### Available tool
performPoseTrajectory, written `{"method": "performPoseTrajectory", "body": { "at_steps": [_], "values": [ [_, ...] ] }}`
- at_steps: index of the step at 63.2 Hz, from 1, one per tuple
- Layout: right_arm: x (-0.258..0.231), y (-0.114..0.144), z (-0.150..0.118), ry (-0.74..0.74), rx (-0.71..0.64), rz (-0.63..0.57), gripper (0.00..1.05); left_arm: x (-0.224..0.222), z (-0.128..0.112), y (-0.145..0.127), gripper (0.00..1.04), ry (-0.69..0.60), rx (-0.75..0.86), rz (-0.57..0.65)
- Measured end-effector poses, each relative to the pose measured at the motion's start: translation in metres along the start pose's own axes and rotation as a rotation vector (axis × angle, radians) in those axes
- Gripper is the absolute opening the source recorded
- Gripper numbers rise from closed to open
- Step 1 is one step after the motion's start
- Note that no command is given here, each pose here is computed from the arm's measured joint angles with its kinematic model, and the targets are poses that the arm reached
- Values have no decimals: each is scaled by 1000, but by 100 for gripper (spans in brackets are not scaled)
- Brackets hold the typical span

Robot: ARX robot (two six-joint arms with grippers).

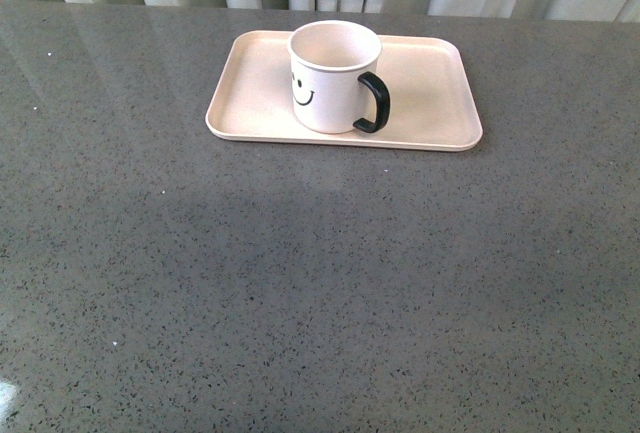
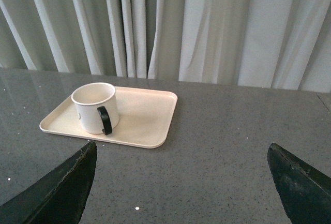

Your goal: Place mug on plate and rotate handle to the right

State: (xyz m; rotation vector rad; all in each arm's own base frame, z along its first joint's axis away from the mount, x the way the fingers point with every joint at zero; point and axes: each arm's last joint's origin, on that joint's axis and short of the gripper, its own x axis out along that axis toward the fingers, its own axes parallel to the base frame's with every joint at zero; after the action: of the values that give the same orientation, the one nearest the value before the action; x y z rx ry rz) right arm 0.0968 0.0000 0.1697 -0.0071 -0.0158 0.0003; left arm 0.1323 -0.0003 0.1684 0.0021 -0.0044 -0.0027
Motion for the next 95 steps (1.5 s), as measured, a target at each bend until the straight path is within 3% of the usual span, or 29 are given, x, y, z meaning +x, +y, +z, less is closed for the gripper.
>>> {"method": "performPoseTrajectory", "body": {
  "at_steps": [72, 83, 95],
  "values": [
    [0, 0, 0, 0, 0, 0, 96, -34, -1, 0, 1, 8, 0, 0],
    [0, 0, 0, 0, 0, 0, 96, -34, -1, 0, 28, 7, 0, 0],
    [0, 0, 0, 0, 0, 0, 96, -34, -1, 0, 69, 7, 0, 0]
  ]
}}
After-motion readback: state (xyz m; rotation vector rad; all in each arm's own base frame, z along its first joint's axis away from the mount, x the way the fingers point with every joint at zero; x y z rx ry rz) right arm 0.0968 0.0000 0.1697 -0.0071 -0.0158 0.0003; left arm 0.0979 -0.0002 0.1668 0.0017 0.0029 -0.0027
